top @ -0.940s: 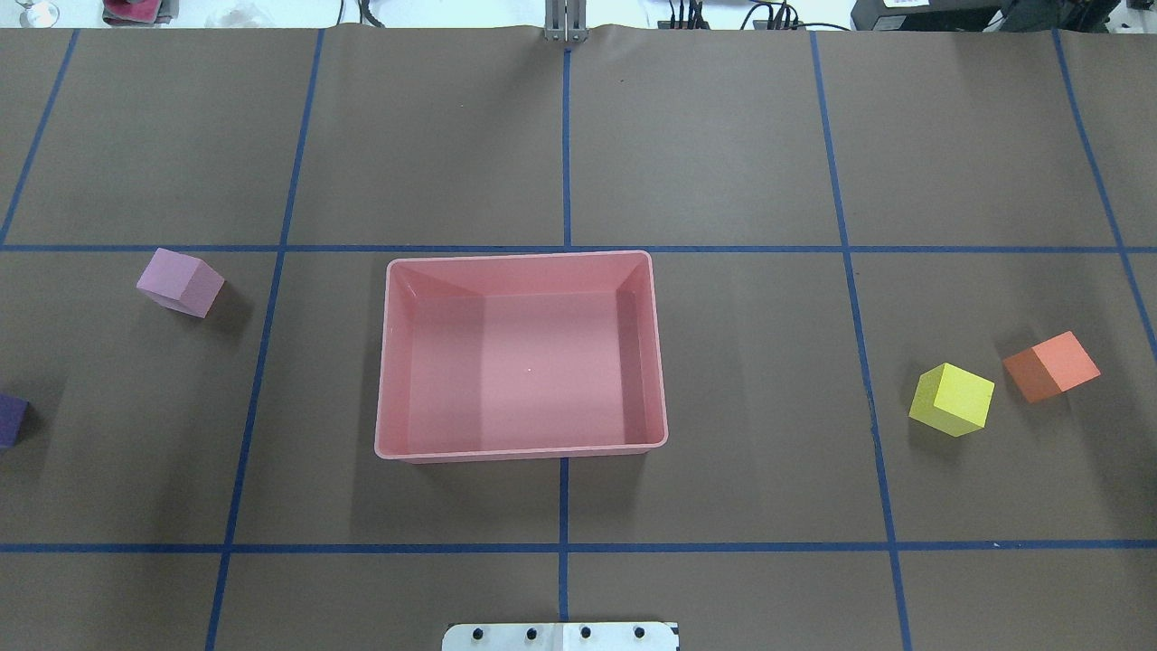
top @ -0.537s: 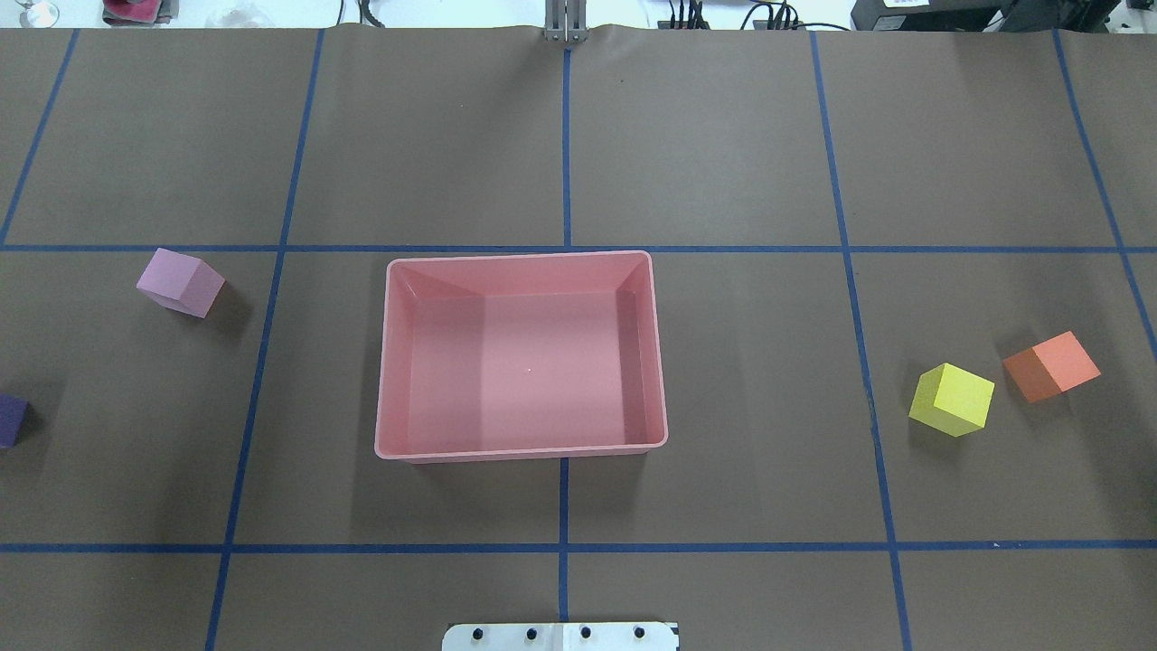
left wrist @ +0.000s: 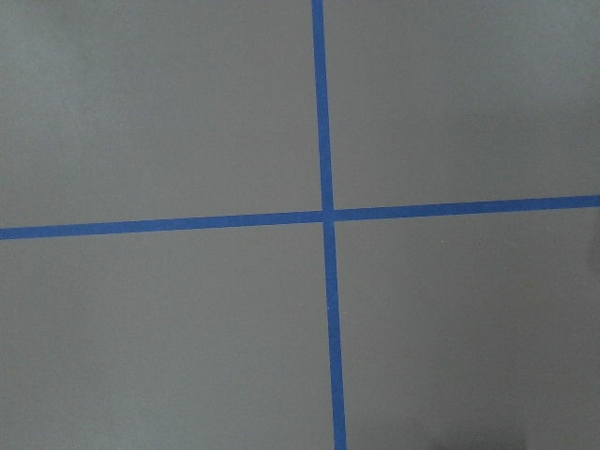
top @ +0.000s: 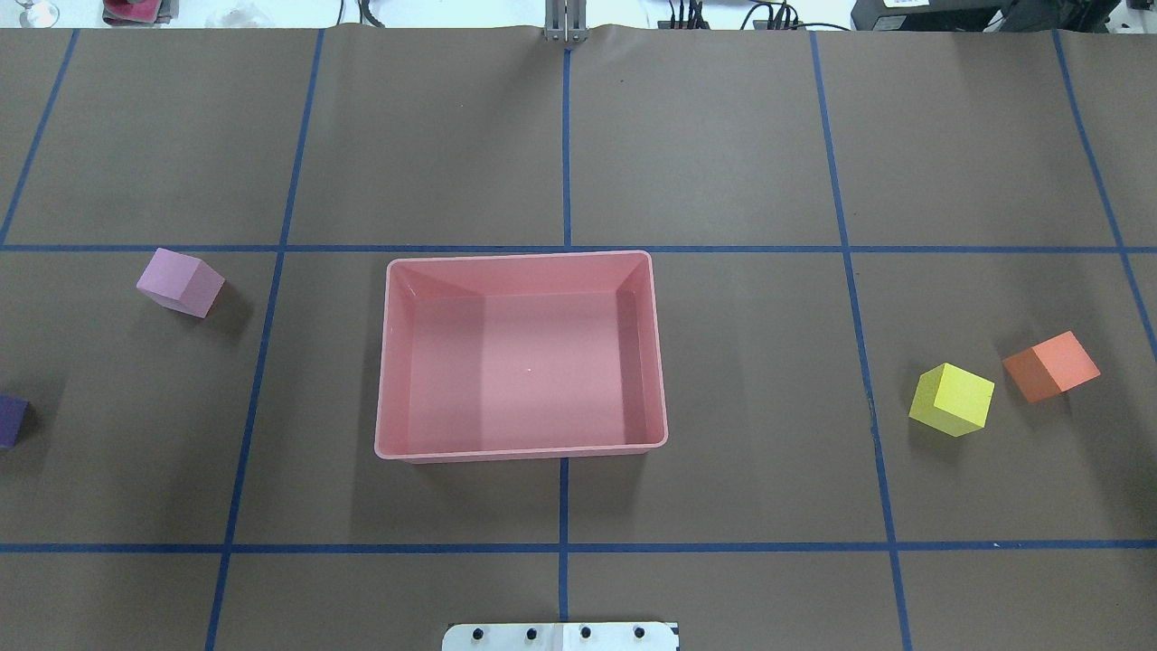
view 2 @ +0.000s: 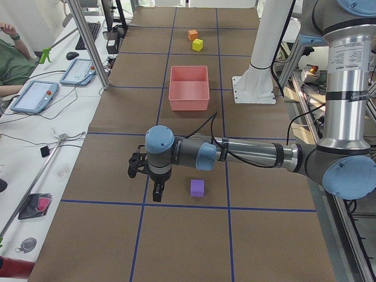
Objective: Place blocks into pink bin with both arms
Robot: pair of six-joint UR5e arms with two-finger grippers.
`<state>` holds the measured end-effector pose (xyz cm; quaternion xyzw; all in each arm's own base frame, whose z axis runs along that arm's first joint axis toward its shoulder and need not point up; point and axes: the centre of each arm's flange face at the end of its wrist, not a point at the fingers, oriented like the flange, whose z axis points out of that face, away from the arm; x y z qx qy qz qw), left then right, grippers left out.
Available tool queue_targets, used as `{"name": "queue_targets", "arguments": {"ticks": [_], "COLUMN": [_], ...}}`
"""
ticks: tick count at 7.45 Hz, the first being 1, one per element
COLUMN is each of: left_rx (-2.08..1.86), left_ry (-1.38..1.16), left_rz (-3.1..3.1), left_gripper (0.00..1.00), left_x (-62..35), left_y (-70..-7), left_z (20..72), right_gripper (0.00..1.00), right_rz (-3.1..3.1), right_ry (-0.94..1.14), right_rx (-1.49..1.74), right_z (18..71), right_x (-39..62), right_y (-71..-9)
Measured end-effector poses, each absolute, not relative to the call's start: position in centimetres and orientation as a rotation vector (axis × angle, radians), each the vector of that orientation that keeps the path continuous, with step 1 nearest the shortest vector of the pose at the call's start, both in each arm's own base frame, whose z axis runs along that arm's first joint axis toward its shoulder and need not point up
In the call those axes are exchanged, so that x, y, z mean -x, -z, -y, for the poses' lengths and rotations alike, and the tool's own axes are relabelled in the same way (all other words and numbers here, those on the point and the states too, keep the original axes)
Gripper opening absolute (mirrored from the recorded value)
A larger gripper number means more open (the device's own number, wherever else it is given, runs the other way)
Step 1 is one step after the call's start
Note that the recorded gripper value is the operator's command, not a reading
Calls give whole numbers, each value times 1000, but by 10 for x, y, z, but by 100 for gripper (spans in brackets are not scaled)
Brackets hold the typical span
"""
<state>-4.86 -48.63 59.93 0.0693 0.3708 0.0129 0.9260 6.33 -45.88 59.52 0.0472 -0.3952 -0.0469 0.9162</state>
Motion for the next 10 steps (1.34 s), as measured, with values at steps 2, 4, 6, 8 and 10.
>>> {"name": "queue_targets", "arguments": {"ticks": [2, 4, 6, 8, 10], "left_rx": [-183, -192, -180, -222, -254], "left_ry": [-68, -110, -85, -133, -186], "left_rz": [-772, -835, -901, -862, -817], "left_gripper": [100, 100, 100, 100, 100], "left_x": [36, 9, -47, -116, -160], "left_y": [-573, -547, -505, -489, -487], "left_z": [503, 511, 509, 503, 503], "right_gripper": [100, 100, 100, 100, 100], "right_rz": [811, 809, 810, 815, 821], "right_ry": [98, 102, 100, 95, 93], "right_rx": [-99, -98, -88, -77, -69], "right_z": [460, 462, 462, 461, 461], "right_x": [-63, -62, -61, -60, -59], "right_y": [-594, -595, -603, -609, -611]}}
